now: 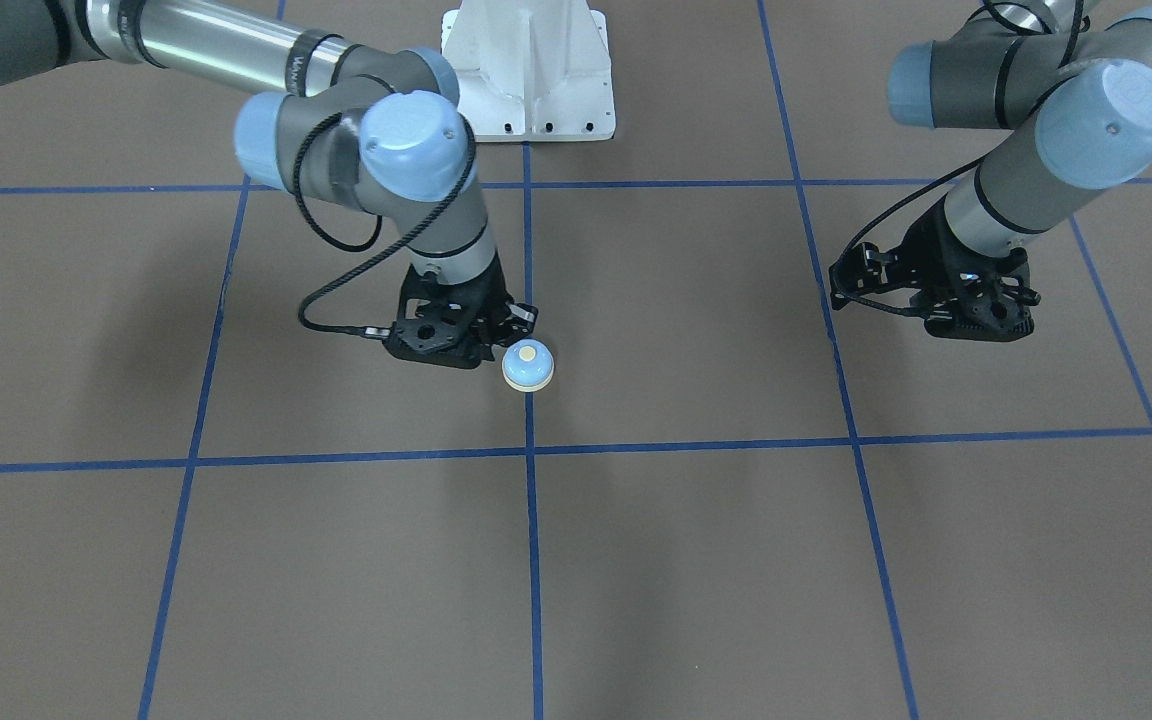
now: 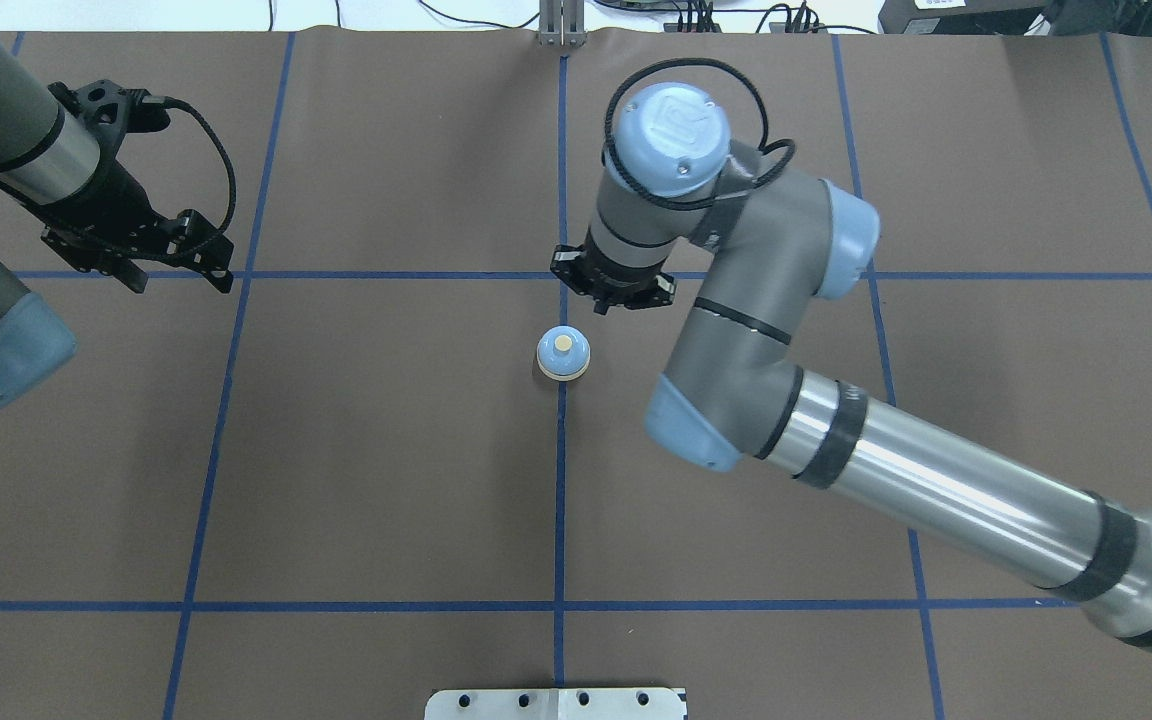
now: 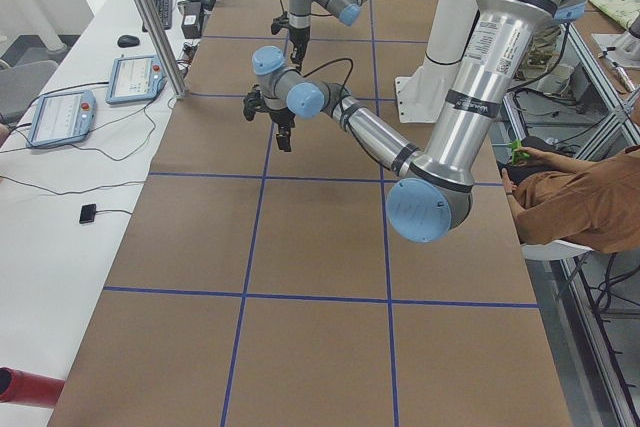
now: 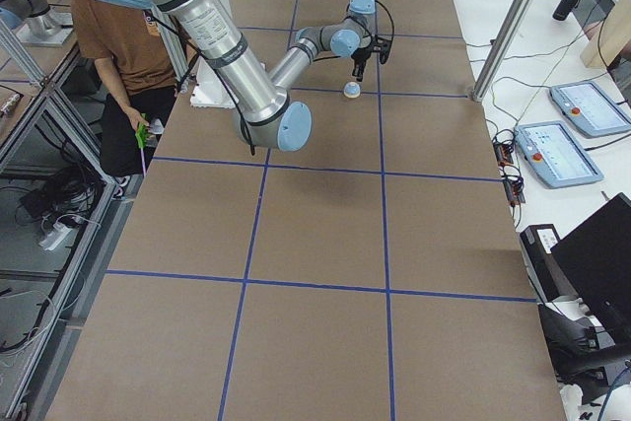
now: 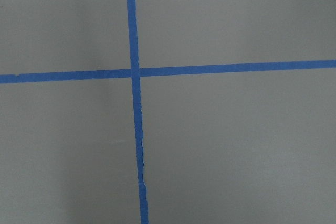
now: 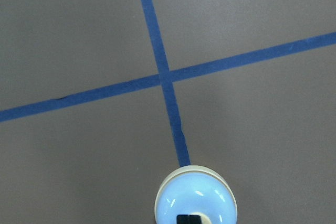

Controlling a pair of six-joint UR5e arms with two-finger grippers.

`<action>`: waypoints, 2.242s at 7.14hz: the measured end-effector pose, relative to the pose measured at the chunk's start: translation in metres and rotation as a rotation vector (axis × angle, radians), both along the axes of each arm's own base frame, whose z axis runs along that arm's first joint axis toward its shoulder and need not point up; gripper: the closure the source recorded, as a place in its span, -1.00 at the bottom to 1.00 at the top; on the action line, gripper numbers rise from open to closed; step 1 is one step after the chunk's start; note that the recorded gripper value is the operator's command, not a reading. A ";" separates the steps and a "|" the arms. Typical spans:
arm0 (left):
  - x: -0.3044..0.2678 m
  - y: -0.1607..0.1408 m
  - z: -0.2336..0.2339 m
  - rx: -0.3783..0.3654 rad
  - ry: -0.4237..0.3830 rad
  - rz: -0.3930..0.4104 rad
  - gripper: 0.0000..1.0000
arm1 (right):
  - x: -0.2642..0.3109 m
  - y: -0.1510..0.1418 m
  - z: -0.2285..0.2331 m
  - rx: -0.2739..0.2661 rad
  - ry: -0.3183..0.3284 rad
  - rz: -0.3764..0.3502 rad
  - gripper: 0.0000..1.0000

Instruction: Place and press bell with both arms

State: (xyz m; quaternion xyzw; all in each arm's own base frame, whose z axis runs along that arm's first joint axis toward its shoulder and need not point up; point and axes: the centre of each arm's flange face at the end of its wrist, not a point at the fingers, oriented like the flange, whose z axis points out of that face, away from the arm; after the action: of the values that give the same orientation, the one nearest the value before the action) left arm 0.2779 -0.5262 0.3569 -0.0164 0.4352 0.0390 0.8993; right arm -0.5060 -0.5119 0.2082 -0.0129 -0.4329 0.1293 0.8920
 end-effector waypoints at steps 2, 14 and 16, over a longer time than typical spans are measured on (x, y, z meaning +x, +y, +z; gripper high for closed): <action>-0.041 0.003 0.034 0.054 -0.016 0.028 -0.98 | 0.124 -0.009 0.080 0.067 0.010 -0.054 1.00; -0.340 0.033 0.288 0.205 -0.068 0.083 -0.99 | 0.528 0.020 0.399 0.320 0.097 -0.305 -1.00; -0.341 0.031 0.284 0.166 -0.071 0.040 -0.99 | 0.528 0.020 0.399 0.321 0.095 -0.305 -1.00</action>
State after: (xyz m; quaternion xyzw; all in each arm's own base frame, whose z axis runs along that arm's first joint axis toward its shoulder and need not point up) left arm -0.0628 -0.4951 0.6407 0.0483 0.3980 0.0924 0.9115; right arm 0.0220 -0.4922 0.6068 0.0700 -0.3984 -0.0769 0.9113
